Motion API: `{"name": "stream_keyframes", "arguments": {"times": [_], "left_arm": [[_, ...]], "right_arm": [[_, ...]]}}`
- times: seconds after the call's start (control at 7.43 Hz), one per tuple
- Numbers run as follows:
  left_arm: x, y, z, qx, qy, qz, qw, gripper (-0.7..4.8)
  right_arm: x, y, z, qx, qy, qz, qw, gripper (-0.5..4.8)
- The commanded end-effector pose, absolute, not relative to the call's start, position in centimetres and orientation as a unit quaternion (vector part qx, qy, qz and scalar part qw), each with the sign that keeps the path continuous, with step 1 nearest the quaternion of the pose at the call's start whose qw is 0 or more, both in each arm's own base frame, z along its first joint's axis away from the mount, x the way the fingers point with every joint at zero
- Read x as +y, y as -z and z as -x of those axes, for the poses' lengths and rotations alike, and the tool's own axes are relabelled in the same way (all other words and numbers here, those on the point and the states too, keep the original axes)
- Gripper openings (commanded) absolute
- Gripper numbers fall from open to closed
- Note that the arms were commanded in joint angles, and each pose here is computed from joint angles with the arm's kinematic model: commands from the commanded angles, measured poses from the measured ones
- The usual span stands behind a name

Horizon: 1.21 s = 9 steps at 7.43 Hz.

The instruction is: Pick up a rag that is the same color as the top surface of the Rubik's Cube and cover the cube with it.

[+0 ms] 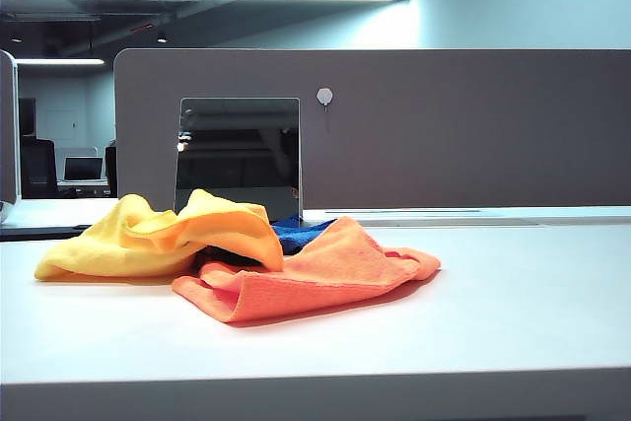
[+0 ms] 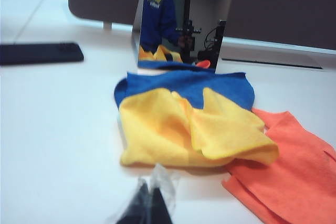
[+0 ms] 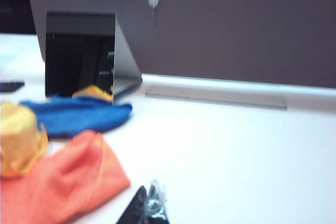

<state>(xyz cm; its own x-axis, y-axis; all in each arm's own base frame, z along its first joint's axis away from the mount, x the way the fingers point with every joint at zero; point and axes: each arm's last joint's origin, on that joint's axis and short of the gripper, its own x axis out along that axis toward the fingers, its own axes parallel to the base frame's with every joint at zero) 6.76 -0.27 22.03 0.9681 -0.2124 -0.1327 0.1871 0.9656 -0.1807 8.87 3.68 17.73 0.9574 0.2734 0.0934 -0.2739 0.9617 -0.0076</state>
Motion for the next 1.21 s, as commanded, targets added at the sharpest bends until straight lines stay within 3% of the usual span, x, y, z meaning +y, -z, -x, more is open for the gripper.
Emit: {"name": "stream_keyframes", "arguments": {"times": [0.13, 0.81, 0.94, 1.08, 1.21], "left_arm": [[-0.2, -20.1, -7.9, 0.073, 0.1, 0.111, 0.986, -0.06], [0.0, -15.9, -9.2, 0.102, 0.097, 0.102, 0.985, -0.06], [0.0, -15.3, -9.3, 0.107, 0.092, 0.076, 0.987, -0.06], [-2.0, -15.1, -9.3, 0.097, 0.08, -0.012, 0.992, -0.06], [-2.0, -15.1, -9.3, 0.09, 0.08, -0.01, 0.993, -0.06]], "right_arm": [[3.7, -17.5, -8.9, -0.053, -0.139, -0.003, 0.989, -0.05], [3.7, -17.5, -8.9, -0.051, -0.139, -0.002, 0.989, -0.05], [3.7, -17.4, -8.9, -0.048, -0.139, -0.001, 0.989, -0.05], [3.7, -17.5, -8.9, -0.055, -0.139, -0.001, 0.989, -0.05], [3.7, -17.7, -8.9, -0.065, -0.139, -0.002, 0.988, -0.05]]}}
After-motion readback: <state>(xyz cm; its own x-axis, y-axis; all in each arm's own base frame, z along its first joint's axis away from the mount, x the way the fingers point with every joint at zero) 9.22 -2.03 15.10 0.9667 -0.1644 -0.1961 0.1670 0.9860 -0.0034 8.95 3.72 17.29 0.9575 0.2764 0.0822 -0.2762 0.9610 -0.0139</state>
